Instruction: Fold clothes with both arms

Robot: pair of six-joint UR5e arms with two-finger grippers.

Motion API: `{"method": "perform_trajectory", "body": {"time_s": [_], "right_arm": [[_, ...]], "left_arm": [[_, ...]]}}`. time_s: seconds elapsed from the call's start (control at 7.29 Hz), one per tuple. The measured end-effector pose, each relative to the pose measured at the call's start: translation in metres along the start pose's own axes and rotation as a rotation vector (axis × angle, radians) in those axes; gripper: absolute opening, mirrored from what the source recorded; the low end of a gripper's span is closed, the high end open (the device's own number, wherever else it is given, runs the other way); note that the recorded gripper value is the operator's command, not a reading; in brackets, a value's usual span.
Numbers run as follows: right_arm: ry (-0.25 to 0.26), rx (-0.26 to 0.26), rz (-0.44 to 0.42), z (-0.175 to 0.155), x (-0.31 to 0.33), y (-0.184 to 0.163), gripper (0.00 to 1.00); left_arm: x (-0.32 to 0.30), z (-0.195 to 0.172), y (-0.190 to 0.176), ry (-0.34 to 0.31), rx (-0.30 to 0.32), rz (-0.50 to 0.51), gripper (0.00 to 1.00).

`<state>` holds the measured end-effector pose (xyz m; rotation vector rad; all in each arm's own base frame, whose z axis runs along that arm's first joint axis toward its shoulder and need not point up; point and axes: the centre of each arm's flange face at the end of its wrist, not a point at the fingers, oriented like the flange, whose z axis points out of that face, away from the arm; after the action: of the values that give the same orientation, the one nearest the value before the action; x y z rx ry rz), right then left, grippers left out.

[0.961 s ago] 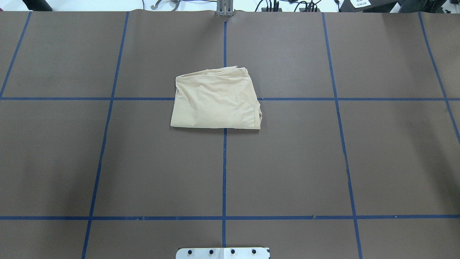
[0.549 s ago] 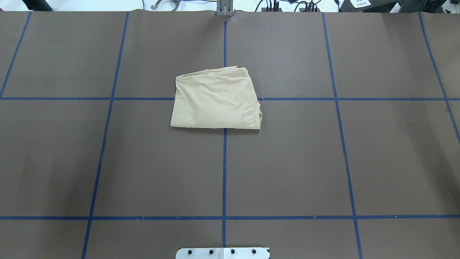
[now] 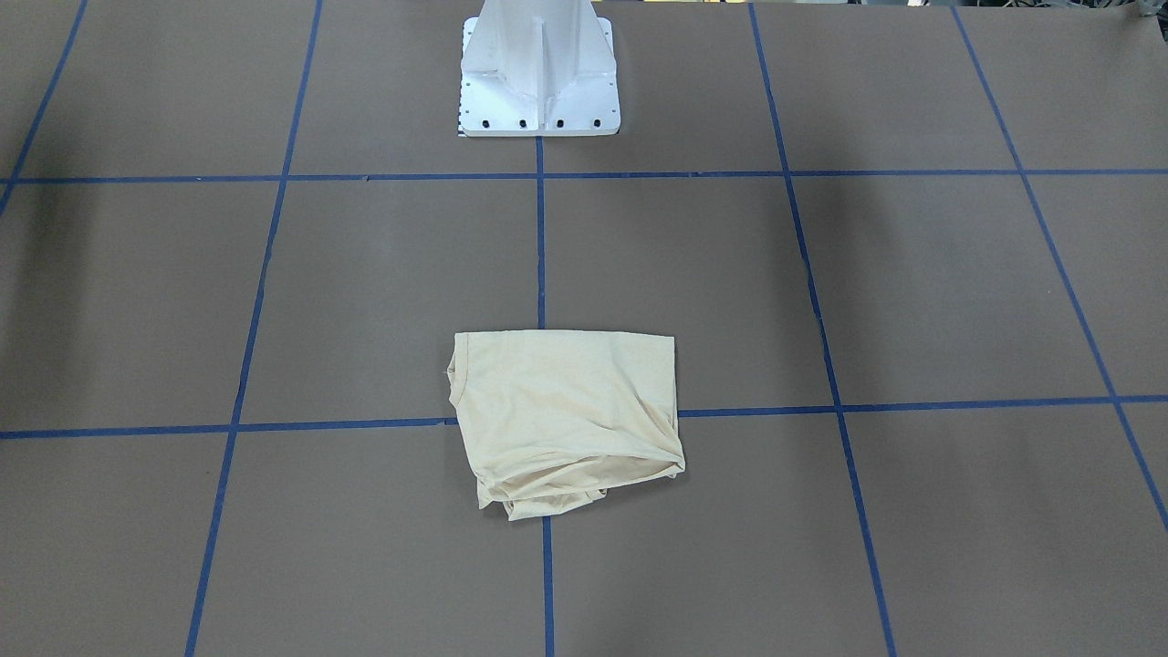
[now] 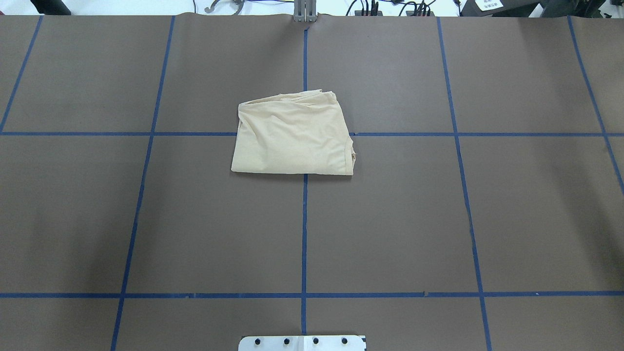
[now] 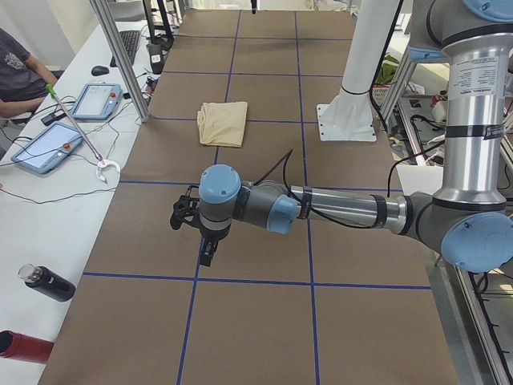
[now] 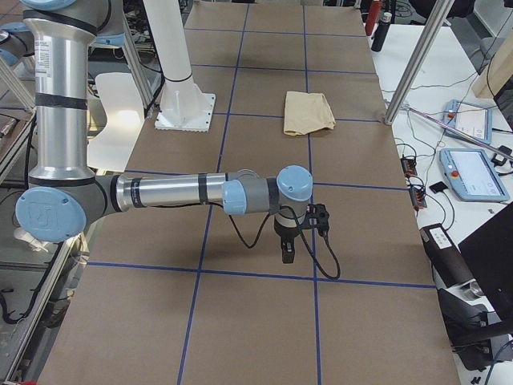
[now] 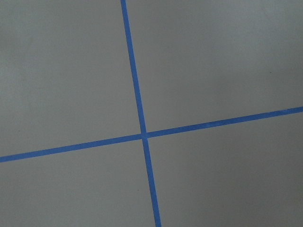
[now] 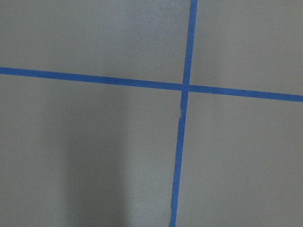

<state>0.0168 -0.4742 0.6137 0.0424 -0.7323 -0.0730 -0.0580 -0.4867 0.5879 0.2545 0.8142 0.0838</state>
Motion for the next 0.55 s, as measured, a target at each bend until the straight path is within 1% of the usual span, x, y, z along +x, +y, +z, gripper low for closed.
{"method": "perform_trajectory", "body": {"time_s": [0.55], "right_arm": [[-0.008,-0.003,0.003,0.0007,0.0003,0.0033,1.00]], "left_arm": [[0.0004,-0.0002,0.0000,0.002,0.000,0.000,1.00]]}}
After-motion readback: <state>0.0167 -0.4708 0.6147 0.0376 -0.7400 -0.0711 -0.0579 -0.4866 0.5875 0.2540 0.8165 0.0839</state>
